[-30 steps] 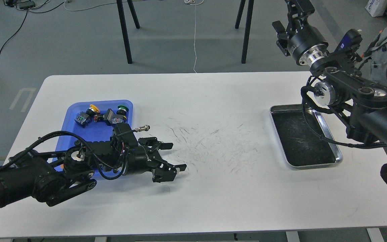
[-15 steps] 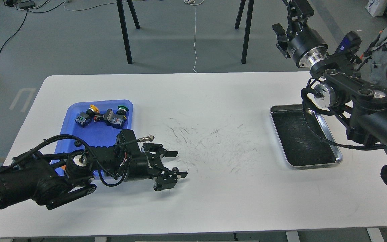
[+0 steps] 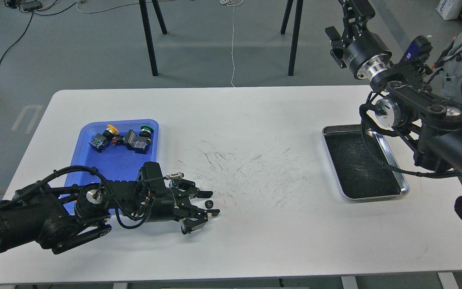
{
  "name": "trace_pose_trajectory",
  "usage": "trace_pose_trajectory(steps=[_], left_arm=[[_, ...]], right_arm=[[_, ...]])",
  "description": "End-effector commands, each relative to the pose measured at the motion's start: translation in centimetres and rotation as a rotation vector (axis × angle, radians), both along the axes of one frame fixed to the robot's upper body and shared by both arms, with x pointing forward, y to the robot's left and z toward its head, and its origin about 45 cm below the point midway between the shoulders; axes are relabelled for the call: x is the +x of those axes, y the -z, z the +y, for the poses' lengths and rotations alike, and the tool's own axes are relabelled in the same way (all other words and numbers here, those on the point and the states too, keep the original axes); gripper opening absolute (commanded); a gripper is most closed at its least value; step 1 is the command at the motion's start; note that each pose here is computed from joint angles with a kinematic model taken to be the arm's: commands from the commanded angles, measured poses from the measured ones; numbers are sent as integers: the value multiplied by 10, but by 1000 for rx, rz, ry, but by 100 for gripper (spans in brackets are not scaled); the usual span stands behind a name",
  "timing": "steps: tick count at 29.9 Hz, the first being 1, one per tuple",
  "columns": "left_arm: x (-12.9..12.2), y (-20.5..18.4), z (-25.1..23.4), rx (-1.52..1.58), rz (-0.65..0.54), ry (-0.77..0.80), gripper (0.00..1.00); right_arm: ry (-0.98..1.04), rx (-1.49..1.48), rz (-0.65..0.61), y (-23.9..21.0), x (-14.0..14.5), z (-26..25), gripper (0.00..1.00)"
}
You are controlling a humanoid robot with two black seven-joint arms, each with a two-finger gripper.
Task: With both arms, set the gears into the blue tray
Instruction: 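Reach the left gripper to the black part and close on it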
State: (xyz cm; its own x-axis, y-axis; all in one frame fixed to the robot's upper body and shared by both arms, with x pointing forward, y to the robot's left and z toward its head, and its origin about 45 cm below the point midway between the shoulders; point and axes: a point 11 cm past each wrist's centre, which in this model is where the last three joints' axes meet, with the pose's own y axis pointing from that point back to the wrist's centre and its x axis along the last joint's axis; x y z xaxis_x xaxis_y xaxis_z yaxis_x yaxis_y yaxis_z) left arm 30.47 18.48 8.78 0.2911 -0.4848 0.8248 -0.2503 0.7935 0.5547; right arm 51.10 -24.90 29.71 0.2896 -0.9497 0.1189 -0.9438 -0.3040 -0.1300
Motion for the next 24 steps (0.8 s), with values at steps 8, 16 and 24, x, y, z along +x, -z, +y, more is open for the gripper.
trace_pose_trajectory(steps=[8, 16, 24], left_arm=[[0, 0, 2, 10, -10, 9, 43], [2, 3, 7, 42, -28, 21, 29], [6, 2, 9, 44, -36, 16, 21]], right_arm=[[-2, 1, 0, 0, 0, 1, 98], [-2, 1, 0, 0, 0, 1, 98], [-1, 1, 3, 2, -1, 1, 98]])
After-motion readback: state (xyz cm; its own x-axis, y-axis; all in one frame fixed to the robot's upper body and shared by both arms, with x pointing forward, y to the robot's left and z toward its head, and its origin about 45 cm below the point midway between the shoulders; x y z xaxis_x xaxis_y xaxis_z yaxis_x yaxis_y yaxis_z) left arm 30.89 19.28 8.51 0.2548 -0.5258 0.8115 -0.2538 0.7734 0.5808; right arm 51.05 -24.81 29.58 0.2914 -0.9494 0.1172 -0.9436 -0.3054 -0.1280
